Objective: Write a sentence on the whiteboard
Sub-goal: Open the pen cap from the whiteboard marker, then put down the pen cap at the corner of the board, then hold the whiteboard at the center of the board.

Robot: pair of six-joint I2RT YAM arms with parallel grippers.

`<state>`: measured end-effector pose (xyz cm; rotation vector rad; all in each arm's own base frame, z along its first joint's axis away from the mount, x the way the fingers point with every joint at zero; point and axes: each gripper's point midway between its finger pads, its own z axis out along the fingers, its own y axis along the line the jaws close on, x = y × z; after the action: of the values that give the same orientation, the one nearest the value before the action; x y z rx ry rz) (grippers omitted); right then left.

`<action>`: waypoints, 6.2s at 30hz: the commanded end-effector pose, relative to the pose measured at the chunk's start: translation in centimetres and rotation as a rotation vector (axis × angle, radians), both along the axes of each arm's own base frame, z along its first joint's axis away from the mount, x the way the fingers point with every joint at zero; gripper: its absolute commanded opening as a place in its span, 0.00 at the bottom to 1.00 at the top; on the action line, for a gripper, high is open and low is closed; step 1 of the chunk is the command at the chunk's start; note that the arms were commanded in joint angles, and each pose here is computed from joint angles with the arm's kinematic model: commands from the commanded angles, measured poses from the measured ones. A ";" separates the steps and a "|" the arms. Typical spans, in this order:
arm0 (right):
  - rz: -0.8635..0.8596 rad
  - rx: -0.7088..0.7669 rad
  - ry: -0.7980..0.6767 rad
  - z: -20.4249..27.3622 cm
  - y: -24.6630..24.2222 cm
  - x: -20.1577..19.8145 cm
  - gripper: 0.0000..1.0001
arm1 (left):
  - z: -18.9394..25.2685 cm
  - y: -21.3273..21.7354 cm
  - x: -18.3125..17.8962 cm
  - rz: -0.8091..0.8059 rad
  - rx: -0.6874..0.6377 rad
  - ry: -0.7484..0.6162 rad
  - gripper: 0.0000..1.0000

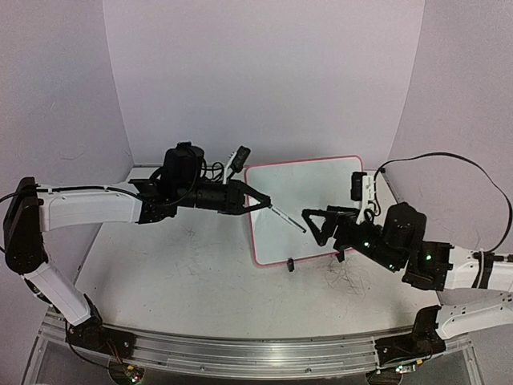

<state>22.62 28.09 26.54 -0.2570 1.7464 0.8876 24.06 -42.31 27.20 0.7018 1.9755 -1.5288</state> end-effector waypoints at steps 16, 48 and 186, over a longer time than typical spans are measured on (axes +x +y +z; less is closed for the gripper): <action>0.455 0.527 0.163 8.7 2.8 0.0 0.85 | 10.2 0.1 -2.1 -0.098 -0.436 0.030 0.00; 0.561 0.661 0.128 10.2 4.7 0.8 0.19 | 8.1 -0.7 -1.7 -0.105 -0.434 0.105 0.00; 0.091 -0.234 -0.029 1.2 -1.9 6.2 0.00 | -0.1 10.7 11.2 0.256 0.051 -0.206 0.89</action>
<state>28.20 23.90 25.18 -0.3432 1.9271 0.7251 34.65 -28.47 24.14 0.3541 2.0240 -1.0824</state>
